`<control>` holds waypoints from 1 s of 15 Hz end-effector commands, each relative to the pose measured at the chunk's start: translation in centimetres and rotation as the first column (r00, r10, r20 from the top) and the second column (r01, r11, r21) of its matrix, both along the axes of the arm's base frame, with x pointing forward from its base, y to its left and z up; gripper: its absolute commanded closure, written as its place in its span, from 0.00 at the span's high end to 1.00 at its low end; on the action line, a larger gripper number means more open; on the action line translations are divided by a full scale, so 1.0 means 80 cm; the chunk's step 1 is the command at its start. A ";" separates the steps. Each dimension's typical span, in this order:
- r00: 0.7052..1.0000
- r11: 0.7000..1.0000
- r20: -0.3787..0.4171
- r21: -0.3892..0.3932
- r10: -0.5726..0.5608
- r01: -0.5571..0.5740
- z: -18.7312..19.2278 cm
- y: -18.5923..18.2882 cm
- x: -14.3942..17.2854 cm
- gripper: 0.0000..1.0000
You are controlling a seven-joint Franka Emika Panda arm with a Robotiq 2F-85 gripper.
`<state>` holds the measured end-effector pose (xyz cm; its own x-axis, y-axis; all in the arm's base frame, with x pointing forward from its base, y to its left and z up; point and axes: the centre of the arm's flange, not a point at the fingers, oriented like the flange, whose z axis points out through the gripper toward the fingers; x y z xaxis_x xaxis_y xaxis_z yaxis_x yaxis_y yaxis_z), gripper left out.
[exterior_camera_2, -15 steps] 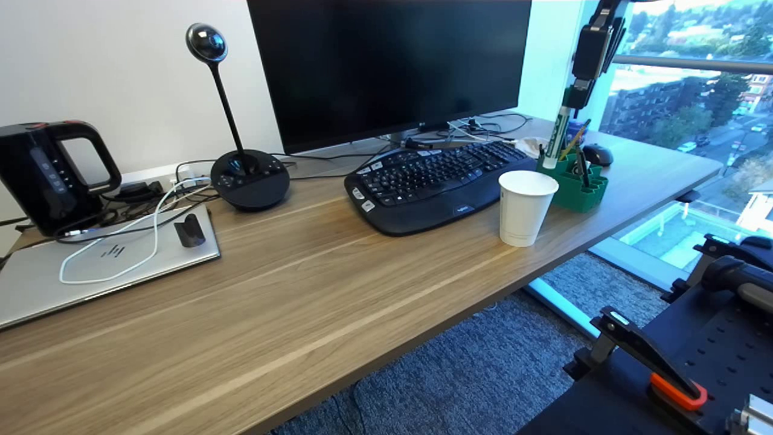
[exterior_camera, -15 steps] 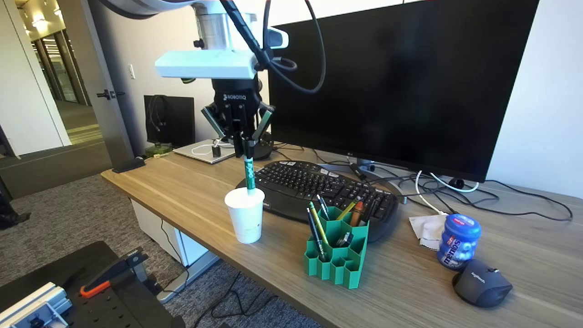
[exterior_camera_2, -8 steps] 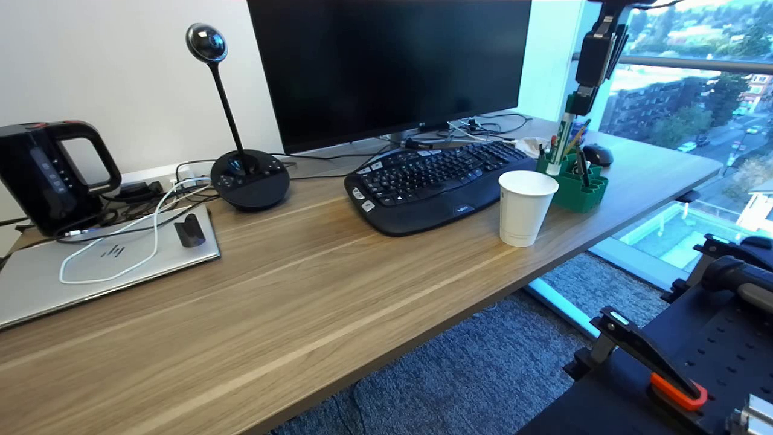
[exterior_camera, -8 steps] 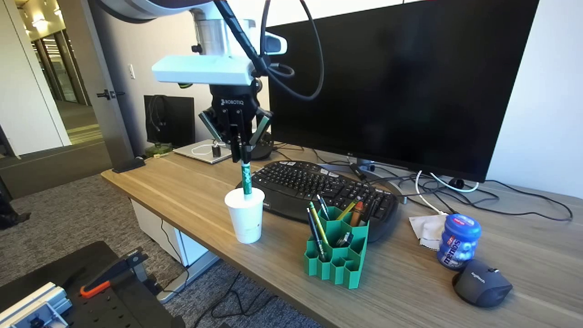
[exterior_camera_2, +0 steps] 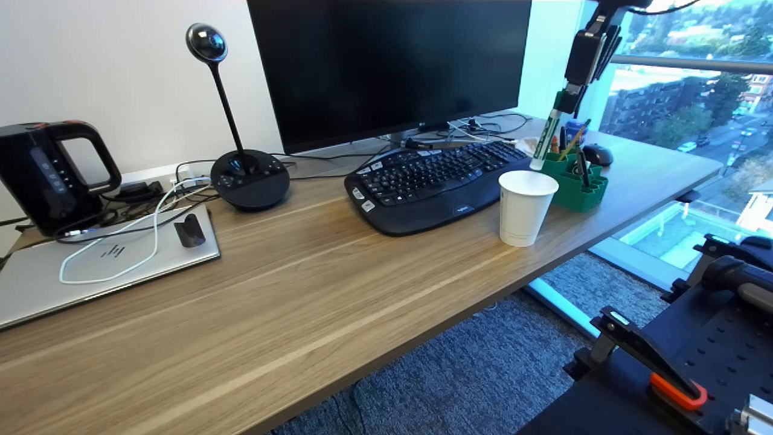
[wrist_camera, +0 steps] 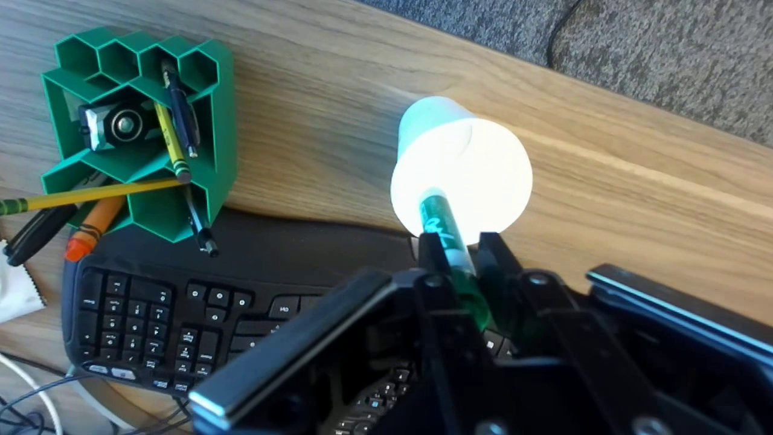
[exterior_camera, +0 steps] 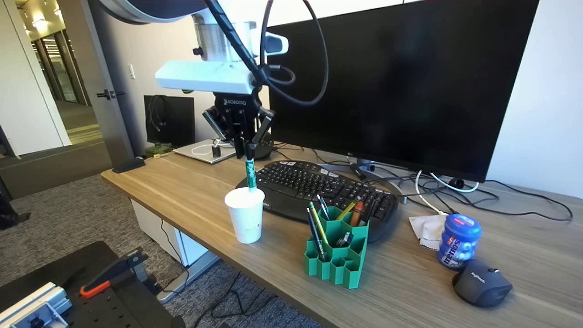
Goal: Take the maker on the stand and put it in the cup
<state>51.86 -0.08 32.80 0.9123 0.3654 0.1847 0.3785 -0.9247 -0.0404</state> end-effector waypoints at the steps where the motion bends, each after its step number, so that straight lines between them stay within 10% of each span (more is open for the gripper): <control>1: 0.998 0.999 0.069 0.040 -0.003 0.001 -0.002 -0.003 -0.005 0.05; 12: 0.998 1.000 0.067 0.027 0.014 -0.016 -0.012 -0.001 -0.012 0.15; 13: 0.998 1.000 0.064 0.025 0.011 -0.013 -0.013 -0.001 -0.012 0.38; 15: 0.998 1.000 0.060 0.023 0.008 -0.010 -0.015 -0.001 -0.013 0.51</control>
